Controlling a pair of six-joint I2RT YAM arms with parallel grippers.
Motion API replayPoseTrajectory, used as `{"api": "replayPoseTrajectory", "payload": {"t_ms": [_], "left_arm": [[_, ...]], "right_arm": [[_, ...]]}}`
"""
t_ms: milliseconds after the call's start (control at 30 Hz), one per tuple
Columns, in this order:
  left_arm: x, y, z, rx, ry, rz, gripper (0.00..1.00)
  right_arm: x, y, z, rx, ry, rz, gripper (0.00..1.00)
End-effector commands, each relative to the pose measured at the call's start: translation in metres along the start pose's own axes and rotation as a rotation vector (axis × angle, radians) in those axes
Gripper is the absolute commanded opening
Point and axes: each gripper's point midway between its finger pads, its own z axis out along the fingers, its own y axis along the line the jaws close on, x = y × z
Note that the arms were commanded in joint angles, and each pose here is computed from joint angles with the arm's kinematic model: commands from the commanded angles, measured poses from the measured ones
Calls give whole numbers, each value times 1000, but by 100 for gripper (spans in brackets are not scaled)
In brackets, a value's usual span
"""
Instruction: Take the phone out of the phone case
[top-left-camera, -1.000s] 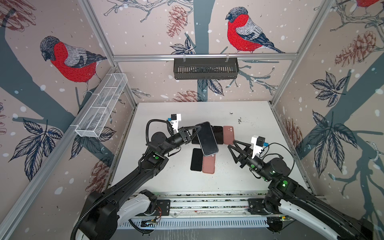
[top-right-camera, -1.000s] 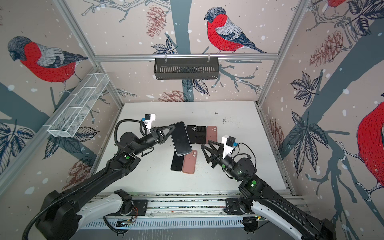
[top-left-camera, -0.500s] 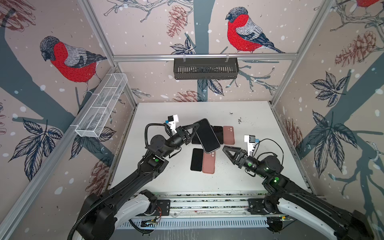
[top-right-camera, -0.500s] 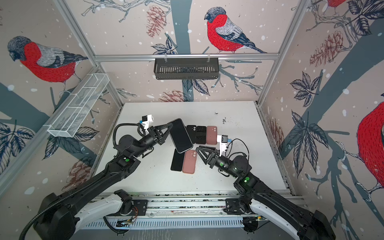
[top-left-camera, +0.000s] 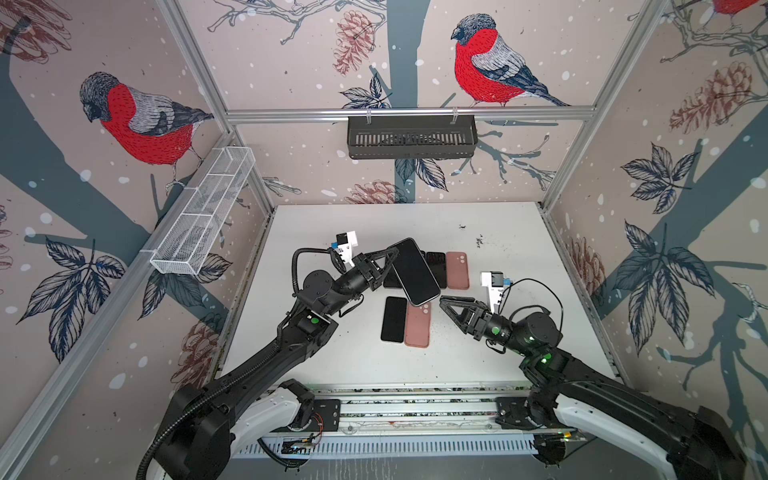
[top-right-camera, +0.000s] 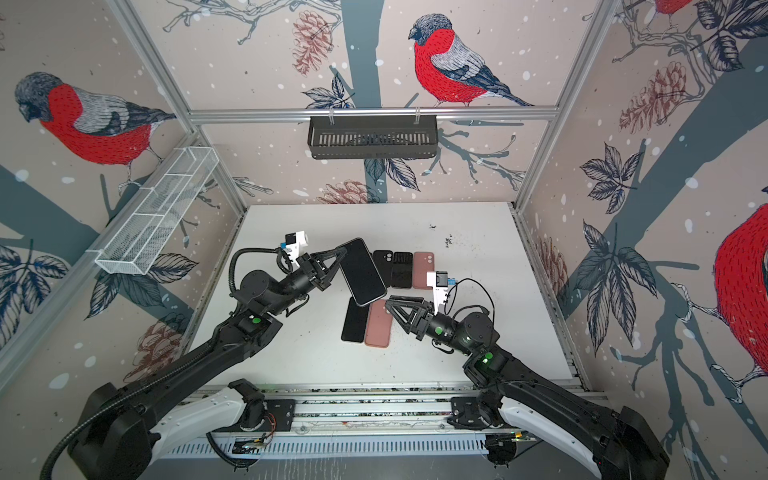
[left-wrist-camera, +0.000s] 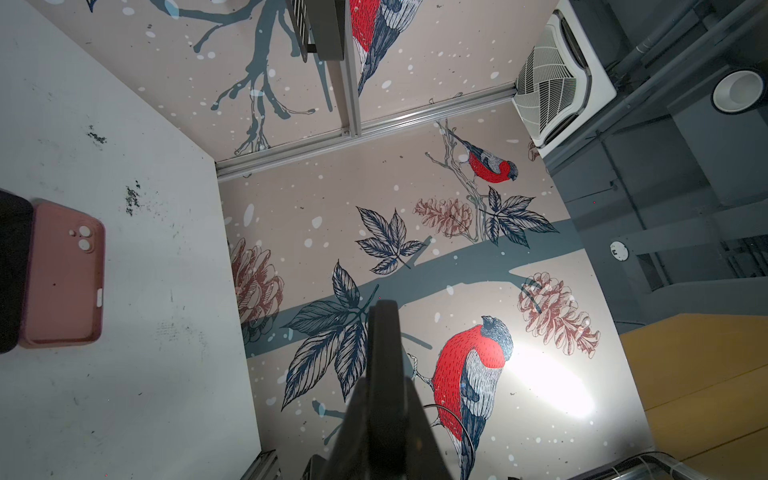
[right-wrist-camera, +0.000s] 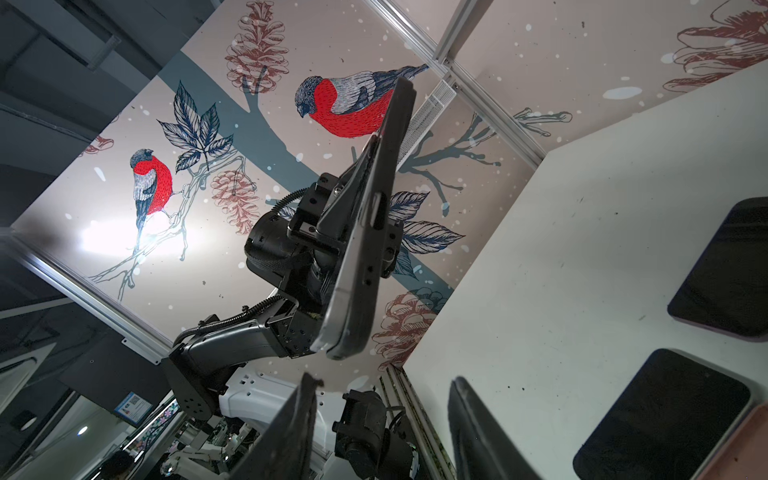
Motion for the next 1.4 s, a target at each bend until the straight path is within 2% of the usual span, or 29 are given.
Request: {"api": "replayPoseTrajectory", "payload": {"t_ms": [0,867,1200,1367], "left_arm": [[-2,-30,-1,121,-9,49,0],[17,-33,5,160,58,67,0],[26,-33,8,170,91,81,0],[27,-27,7,156,93,81,0]], "right_arm": [[-7,15,1,-60,-23,-20,53],[-16,-6,7,-6,-39,-3,52],[-19,-9,11,-13,-36,10,48],[-20,-7,9,-26,-41,27,40]]}}
